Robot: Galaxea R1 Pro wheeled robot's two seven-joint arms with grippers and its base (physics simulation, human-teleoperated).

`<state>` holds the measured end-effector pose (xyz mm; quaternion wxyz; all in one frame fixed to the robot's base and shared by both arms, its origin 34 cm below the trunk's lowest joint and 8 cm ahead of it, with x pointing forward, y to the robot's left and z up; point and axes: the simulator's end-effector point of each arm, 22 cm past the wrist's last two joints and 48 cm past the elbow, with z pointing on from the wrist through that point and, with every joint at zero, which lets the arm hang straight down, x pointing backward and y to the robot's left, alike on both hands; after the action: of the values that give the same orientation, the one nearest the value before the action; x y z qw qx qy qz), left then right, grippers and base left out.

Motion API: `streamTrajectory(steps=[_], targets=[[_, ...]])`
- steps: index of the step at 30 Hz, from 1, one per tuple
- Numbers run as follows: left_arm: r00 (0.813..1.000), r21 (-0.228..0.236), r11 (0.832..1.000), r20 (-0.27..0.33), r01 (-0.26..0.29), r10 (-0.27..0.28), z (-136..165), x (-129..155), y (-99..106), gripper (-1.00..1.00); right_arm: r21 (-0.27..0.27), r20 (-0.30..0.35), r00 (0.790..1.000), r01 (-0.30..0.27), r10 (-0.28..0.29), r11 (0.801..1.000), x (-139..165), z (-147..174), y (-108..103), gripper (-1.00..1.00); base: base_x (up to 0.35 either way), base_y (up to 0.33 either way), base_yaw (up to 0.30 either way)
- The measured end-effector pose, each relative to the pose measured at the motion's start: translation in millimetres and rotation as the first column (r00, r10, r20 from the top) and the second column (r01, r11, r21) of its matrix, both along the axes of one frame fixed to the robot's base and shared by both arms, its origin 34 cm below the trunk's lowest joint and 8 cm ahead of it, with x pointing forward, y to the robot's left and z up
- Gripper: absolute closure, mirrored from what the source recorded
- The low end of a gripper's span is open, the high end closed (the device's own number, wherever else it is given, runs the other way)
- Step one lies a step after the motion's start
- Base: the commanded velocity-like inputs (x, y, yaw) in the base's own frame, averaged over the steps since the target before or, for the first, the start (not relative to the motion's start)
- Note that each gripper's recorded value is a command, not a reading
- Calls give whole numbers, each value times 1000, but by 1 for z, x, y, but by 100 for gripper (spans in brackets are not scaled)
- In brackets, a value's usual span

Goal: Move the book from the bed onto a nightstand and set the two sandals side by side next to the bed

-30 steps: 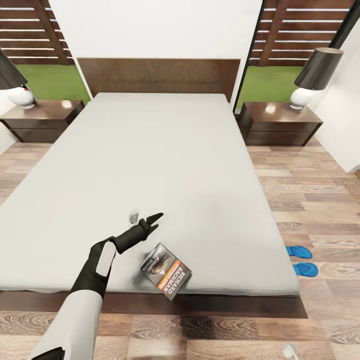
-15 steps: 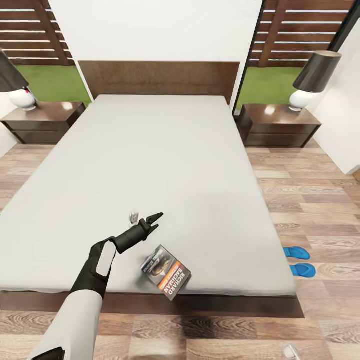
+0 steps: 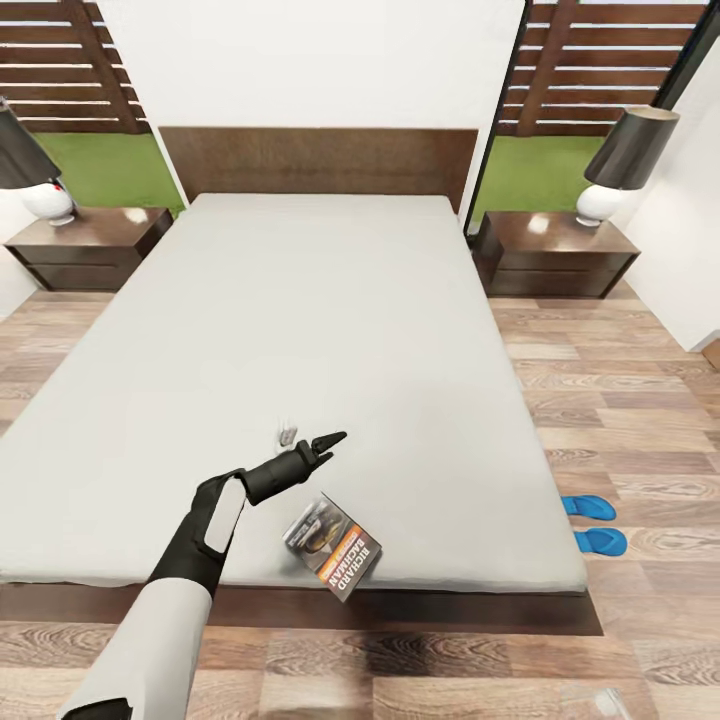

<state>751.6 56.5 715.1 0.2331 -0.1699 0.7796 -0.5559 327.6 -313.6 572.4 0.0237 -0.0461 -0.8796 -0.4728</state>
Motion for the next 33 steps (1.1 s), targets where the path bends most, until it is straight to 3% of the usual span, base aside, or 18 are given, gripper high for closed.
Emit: streamTrajectory(steps=[6,12,17,18,19,22,29,30,33], targets=[[996,32,996,-26,81,-81,15,-7,12,-100,-2,53,997,61,-61,998,18,18,-18,-100,0,0,0],[994,144,985,-64,97,-88,0,-18,62,-100,-2,70,995,70,-70,998,21,27,-19,-100,0,0,0],[987,197,971,-108,137,-118,-14,-42,79,-100,-5,71,995,71,-70,997,21,34,-20,-100,0,0,0],[981,220,961,-129,170,-144,-22,-55,82,-100,-8,71,995,71,-70,997,21,35,-20,-100,0,0,0],[966,260,938,-175,231,-189,-40,-84,90,-100,-11,71,995,70,-69,997,21,36,-21,-100,0,0,0],[957,287,924,-211,254,-197,-55,-113,103,-100,-12,71,995,70,-69,997,20,40,-21,-100,0,0,0],[966,382,895,-195,232,-168,-73,-150,145,-100,-12,71,995,70,-69,997,20,50,-21,-100,0,0,0],[966,380,893,-184,240,-181,-75,-172,158,-100,-12,74,995,68,-67,998,20,51,-21,-100,0,0,0],[953,356,886,-158,298,-257,-67,-202,163,-100,-13,76,995,67,-66,998,19,55,-21,-100,0,0,0]])
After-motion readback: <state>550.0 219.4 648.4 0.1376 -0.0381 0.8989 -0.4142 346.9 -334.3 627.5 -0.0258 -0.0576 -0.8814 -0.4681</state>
